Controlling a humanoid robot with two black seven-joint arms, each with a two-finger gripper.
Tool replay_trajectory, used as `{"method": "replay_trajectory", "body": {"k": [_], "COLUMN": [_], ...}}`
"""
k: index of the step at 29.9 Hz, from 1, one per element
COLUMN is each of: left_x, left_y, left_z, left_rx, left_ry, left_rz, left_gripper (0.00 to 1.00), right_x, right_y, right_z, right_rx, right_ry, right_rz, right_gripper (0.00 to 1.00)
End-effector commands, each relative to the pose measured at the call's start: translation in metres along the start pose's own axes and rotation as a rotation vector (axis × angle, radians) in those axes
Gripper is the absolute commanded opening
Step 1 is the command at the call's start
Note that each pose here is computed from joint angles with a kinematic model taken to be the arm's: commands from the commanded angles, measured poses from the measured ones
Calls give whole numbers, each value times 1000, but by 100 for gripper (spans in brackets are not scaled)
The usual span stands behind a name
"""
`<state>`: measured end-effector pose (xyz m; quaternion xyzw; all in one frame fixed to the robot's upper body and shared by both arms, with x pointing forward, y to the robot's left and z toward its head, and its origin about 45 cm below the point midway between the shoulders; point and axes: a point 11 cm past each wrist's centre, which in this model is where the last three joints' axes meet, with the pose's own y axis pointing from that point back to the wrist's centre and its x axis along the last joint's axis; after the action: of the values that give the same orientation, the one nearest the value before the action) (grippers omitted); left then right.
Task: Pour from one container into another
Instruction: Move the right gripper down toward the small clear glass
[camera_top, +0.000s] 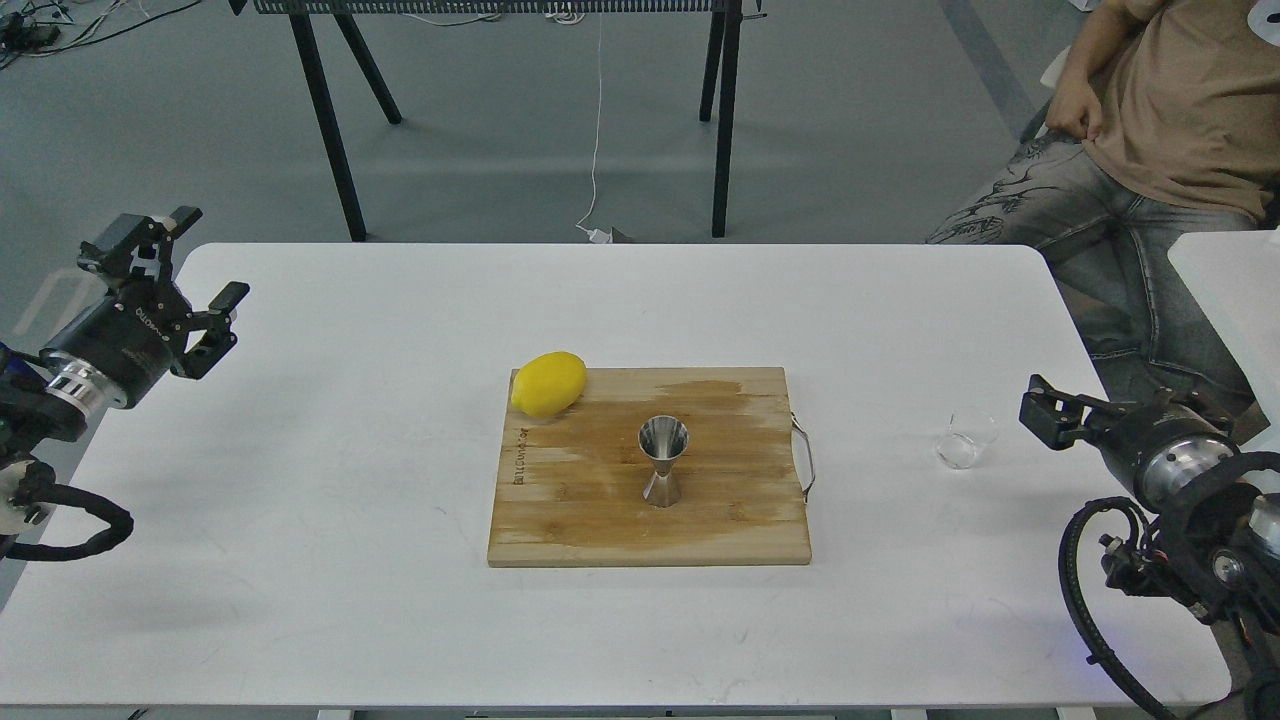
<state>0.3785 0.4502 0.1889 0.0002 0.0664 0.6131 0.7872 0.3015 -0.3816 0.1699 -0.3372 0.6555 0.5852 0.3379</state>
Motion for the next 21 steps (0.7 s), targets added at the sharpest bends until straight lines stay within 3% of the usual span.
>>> {"method": "replay_trajectory", "body": {"k": [1,13,21], "left_x": [0,3,3], "left_y": [0,2,3], "left_z": [0,-2,-3], "left_rx": [0,6,9], "left_ry": [0,-3,-4], "left_rz": [0,9,10], "left_gripper": [95,95,95], "right_x": [13,48,51], "right_y": [-8,-38,-48], "right_z": [9,33,40], "right_rx": [-7,-44,-51], "right_ry": [58,83,103], "right_rz": [42,170,190], "right_gripper": [98,98,98]}}
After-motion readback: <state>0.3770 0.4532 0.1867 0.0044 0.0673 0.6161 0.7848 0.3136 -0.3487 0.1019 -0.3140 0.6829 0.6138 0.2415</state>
